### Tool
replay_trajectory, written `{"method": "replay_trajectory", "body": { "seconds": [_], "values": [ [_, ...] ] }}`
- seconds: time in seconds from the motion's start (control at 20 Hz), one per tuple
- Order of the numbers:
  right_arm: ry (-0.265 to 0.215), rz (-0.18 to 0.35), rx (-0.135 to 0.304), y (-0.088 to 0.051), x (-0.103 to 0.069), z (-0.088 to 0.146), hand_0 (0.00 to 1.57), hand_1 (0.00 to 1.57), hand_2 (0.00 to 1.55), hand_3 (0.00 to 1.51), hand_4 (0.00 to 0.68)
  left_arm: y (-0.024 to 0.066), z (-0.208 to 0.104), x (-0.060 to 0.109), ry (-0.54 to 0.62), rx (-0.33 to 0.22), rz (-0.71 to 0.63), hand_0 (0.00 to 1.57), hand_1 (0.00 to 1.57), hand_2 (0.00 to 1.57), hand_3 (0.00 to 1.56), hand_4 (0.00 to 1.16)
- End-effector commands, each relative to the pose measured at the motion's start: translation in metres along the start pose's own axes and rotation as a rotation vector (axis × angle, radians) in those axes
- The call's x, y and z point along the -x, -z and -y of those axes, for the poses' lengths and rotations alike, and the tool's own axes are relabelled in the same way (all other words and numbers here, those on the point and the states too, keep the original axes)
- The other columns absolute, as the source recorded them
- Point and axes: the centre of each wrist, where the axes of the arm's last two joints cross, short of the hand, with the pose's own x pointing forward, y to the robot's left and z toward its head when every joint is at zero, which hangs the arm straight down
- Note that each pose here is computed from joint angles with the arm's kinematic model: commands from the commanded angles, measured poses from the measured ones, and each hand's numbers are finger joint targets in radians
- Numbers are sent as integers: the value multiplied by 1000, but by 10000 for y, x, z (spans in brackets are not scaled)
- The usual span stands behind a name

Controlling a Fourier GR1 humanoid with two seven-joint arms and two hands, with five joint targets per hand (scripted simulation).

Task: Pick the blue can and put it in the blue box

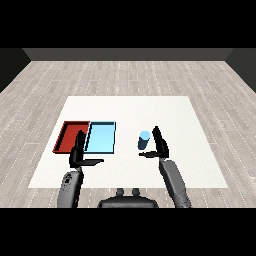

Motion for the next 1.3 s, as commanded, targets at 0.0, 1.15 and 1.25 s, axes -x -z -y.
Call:
{"method": "replay_trajectory", "body": {
  "seconds": [0.0, 1.15, 1.25],
  "values": [
    [12, -60, 42, 176, 83, 12, 0, 0, 0, 0, 0, -5, -105, 178, 4, -15, -5, 0, 0, 0, 0, 0],
    [92, -153, 94, 321, 508, 2, 0, 0, 0, 0, 0, -242, 68, -3, 8, -37, 11, 0, 0, 0, 0, 0],
    [97, -154, 90, 464, 510, 216, 0, 0, 0, 0, 0, -69, -54, -34, 16, -26, 21, 0, 0, 0, 0, 0]
  ]
}}
